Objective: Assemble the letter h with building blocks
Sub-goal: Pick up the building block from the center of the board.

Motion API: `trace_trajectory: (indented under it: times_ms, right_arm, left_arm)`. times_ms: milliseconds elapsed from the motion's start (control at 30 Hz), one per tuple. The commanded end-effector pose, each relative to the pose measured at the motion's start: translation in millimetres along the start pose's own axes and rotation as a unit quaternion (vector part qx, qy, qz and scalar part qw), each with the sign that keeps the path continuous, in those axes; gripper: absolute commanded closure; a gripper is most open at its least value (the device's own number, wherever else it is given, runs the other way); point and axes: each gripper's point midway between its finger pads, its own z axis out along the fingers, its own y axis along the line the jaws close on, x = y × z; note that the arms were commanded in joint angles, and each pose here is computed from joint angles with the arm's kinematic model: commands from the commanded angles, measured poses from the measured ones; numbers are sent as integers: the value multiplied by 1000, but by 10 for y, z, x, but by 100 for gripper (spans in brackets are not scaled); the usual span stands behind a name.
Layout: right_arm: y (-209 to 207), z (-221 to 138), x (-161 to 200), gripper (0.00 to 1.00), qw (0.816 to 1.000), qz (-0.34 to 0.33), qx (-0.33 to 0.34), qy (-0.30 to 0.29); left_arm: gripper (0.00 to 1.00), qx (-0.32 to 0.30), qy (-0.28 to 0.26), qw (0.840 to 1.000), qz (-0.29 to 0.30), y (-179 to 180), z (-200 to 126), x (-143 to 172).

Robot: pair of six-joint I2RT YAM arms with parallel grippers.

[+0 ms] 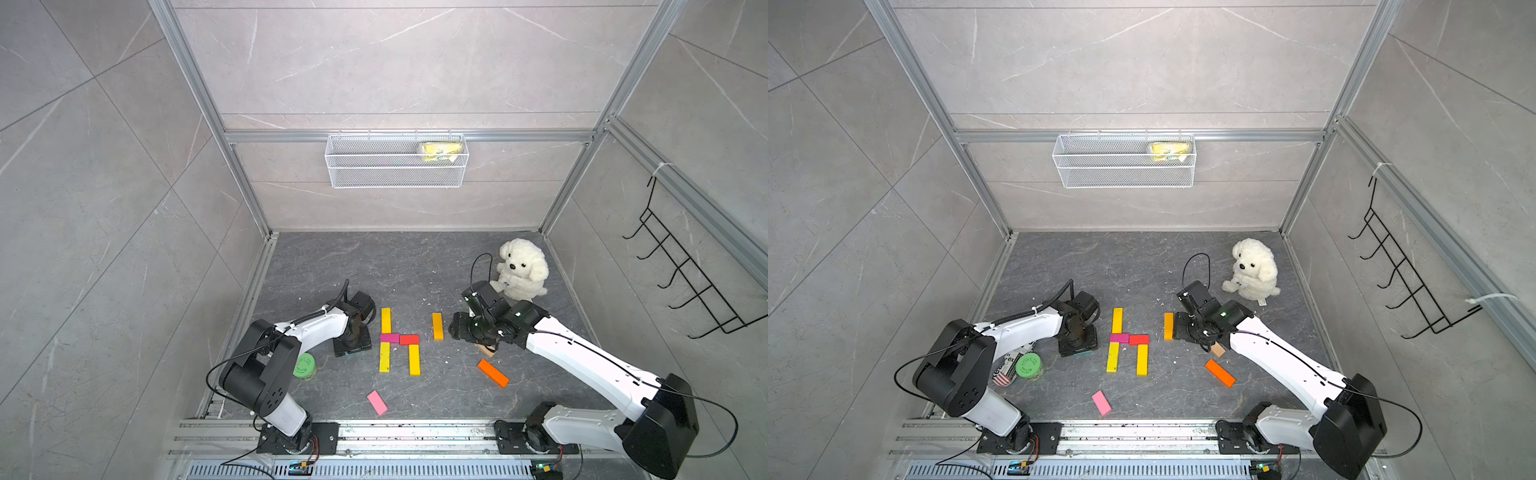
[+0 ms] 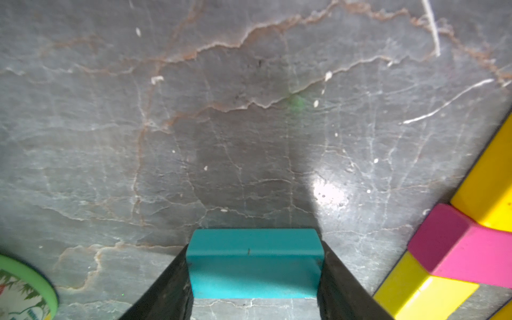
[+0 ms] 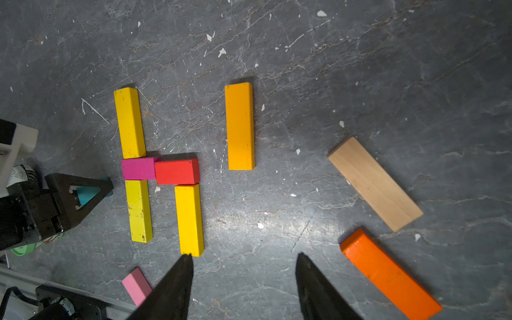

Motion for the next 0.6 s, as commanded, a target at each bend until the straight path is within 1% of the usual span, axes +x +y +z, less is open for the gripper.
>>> trace_trajectory:
  times_ms: [0, 133, 233, 333, 400, 467, 567]
  right_arm:
    - [-120, -73, 75, 38, 1000, 12, 14, 1]
    - [-180, -163, 63, 38, 1000, 19, 23, -9]
    - [-298, -241, 50, 38, 998, 25, 50, -16]
    - [-500, -327, 46, 39, 995, 37, 90, -22]
    - [-660, -374, 63, 40, 992, 57, 107, -23]
    - [-817, -422, 99, 39, 990, 81, 115, -27]
    - [-963, -477, 175, 39, 988, 101, 113, -31]
  left_arm:
    - [47, -32, -15, 999, 8, 164, -165, -38]
    - [49, -16, -47, 999, 13, 144, -538, -113]
    - [50, 24, -82, 996, 26, -86, -868, -169]
    - [50, 59, -98, 991, 67, -555, -1084, -123]
    - [50, 76, -89, 988, 104, -947, -1121, -16]
    - [51, 87, -69, 984, 140, -1366, -1042, 133]
    - [53, 95, -37, 977, 188, -1866, -873, 359]
